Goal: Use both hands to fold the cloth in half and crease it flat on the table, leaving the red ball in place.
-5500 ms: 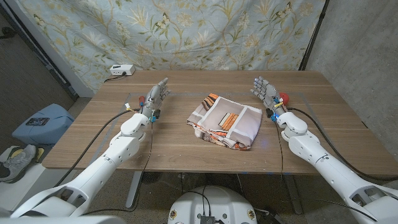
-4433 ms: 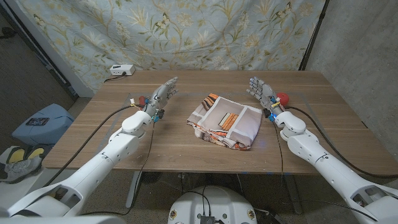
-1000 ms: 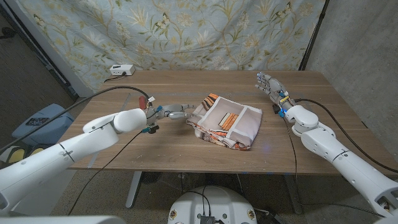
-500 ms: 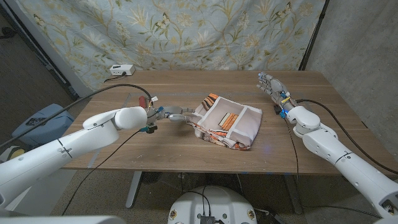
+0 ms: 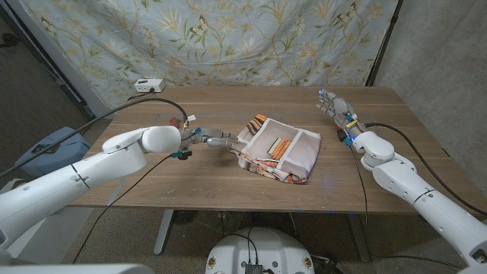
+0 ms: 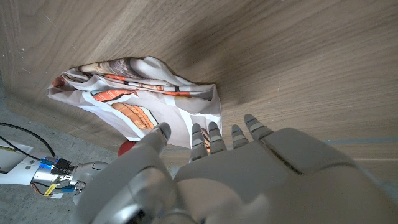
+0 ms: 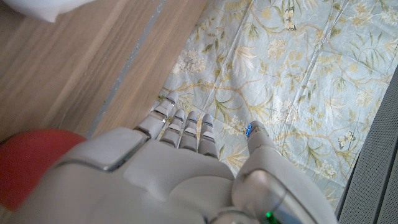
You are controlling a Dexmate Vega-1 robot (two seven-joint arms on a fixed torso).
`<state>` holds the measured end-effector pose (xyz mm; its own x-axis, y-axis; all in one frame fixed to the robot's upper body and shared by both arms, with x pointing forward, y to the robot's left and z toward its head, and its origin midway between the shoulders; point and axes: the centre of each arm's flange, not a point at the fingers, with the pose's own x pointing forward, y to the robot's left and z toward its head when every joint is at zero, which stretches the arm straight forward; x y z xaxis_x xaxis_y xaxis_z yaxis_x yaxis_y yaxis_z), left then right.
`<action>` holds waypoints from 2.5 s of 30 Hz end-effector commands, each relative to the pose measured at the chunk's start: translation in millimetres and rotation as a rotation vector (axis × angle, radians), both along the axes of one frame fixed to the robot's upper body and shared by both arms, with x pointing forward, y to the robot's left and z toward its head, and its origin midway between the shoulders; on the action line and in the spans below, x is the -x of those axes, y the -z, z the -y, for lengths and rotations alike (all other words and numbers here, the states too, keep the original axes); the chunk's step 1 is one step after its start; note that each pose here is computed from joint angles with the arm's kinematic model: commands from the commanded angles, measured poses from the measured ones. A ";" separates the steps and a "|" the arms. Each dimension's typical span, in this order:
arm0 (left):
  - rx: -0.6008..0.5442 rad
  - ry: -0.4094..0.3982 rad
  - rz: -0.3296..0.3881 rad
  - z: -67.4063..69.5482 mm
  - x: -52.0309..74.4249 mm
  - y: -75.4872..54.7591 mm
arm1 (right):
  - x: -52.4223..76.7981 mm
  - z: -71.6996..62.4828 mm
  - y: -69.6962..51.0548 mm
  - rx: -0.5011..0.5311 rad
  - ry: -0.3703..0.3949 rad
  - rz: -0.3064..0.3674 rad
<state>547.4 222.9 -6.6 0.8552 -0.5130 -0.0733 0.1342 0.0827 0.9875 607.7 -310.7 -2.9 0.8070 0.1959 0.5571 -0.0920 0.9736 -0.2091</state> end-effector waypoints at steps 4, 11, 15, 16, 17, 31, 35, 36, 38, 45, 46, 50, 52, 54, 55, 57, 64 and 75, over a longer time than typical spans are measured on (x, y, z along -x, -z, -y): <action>-0.076 -0.028 -0.060 7.5 -8.3 -4.1 | 2.8 4.7 1.3 -0.008 0.010 0.010; -0.099 -0.034 -0.095 10.5 -13.7 -5.2 | 3.6 6.2 2.0 -0.013 0.013 0.013; -0.109 -0.036 -0.100 12.5 -15.5 -5.7 | 4.4 7.2 2.6 -0.014 0.017 0.011; -0.112 -0.038 -0.100 12.8 -15.9 -6.0 | 4.8 7.2 2.5 -0.008 0.017 0.012; -0.118 -0.038 -0.100 13.2 -16.2 -6.5 | 5.4 7.1 2.2 -0.015 0.022 0.007; -0.146 -0.040 -0.086 16.1 -18.6 -12.6 | 24.4 -8.1 -4.8 0.046 0.063 -0.070; -0.152 -0.043 -0.087 16.9 -19.1 -13.1 | 29.2 -11.1 -4.9 0.071 0.068 -0.098; -0.155 -0.043 -0.089 17.2 -19.2 -13.3 | 30.7 -11.9 -5.4 0.077 0.077 -0.110; -0.157 -0.041 -0.091 18.0 -19.4 -13.5 | 33.5 -13.0 -6.9 0.102 0.088 -0.136; -0.161 -0.035 -0.091 20.3 -19.7 -13.7 | 43.4 -17.4 -11.2 0.174 0.131 -0.201; -0.161 -0.036 -0.092 20.4 -19.8 -13.4 | 44.4 -18.3 -11.2 0.183 0.139 -0.202; -0.176 -0.036 -0.092 20.7 -19.5 -12.1 | 47.7 -23.5 -13.6 0.243 0.183 -0.225; -0.174 -0.032 -0.094 20.8 -19.1 -12.1 | 49.6 -25.3 -14.9 0.262 0.192 -0.228; -0.175 -0.035 -0.095 20.8 -19.0 -12.3 | 52.1 -27.6 -16.6 0.284 0.213 -0.232; -0.175 -0.037 -0.093 20.9 -18.9 -12.4 | 53.6 -29.0 -17.6 0.299 0.232 -0.232; -0.175 -0.037 -0.093 21.3 -18.7 -12.5 | 56.4 -31.4 -20.4 0.333 0.265 -0.244; -0.177 -0.036 -0.099 22.7 -16.8 -11.2 | 62.4 -38.8 -27.3 0.442 0.349 -0.296; -0.184 -0.024 -0.099 24.0 -14.8 -10.1 | 67.0 -47.4 -34.9 0.605 0.432 -0.375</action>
